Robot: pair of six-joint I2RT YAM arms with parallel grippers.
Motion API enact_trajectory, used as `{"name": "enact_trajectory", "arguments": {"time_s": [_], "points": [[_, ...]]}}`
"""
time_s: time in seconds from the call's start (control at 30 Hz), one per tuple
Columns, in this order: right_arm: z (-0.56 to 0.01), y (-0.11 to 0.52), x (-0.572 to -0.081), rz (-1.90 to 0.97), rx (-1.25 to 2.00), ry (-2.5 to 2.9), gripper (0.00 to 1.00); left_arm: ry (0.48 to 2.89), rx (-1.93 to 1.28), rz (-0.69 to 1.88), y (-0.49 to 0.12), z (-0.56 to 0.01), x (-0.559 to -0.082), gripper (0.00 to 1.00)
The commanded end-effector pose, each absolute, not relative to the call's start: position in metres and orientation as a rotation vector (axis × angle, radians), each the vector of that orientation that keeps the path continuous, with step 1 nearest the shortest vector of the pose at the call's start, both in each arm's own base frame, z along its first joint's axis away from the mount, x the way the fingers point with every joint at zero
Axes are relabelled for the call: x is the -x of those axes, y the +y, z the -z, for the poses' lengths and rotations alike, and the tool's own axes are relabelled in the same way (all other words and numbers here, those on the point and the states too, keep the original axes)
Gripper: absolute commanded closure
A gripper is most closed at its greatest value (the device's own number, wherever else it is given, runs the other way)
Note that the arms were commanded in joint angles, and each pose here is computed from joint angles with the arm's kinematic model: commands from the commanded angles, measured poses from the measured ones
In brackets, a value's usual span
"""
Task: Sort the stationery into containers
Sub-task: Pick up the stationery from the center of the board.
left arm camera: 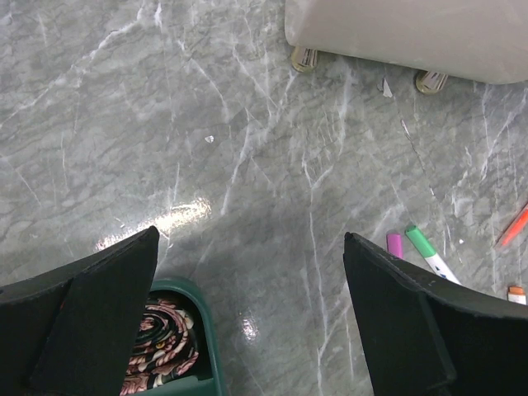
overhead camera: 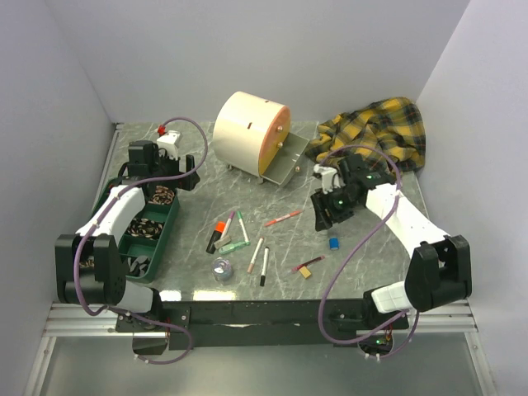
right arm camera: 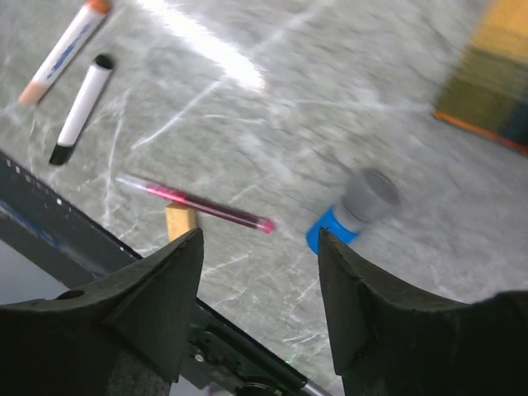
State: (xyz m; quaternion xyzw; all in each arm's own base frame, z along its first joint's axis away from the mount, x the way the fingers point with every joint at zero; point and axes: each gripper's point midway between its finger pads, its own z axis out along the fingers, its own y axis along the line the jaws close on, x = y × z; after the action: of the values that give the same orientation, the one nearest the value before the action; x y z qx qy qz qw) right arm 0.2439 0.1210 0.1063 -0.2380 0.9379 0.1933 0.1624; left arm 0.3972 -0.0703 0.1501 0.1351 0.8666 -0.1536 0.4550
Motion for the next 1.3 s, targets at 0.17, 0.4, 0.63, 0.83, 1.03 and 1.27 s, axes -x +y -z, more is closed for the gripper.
{"name": "enact_trajectory", "arguments": {"time_s": [0.17,0.4,0.63,0.83,1.03,1.27], "points": [[-0.121,0.175,-0.227,-0.645,0.991,2.572,0.39,2.124,-0.303,0.331,-0.063,-0.156,-0.409,0.01],[-0.111,0.181,-0.189,-0.638,1.006,2.615,0.37,2.140,-0.302,0.344,-0.064,-0.144,-0.401,0.01],[-0.095,0.193,-0.173,-0.601,1.004,2.664,0.33,2.120,-0.360,0.297,-0.071,-0.150,-0.390,0.01],[-0.084,0.203,-0.165,-0.586,0.983,2.703,0.31,2.133,-0.360,0.260,-0.066,-0.148,-0.387,0.01],[-0.066,0.187,-0.179,-0.371,0.859,2.802,0.26,2.091,-0.380,0.195,-0.057,-0.159,-0.385,0.01],[-0.064,0.176,-0.178,-0.275,1.057,2.817,0.32,2.026,-0.371,0.162,-0.052,-0.175,-0.379,0.01]]}}
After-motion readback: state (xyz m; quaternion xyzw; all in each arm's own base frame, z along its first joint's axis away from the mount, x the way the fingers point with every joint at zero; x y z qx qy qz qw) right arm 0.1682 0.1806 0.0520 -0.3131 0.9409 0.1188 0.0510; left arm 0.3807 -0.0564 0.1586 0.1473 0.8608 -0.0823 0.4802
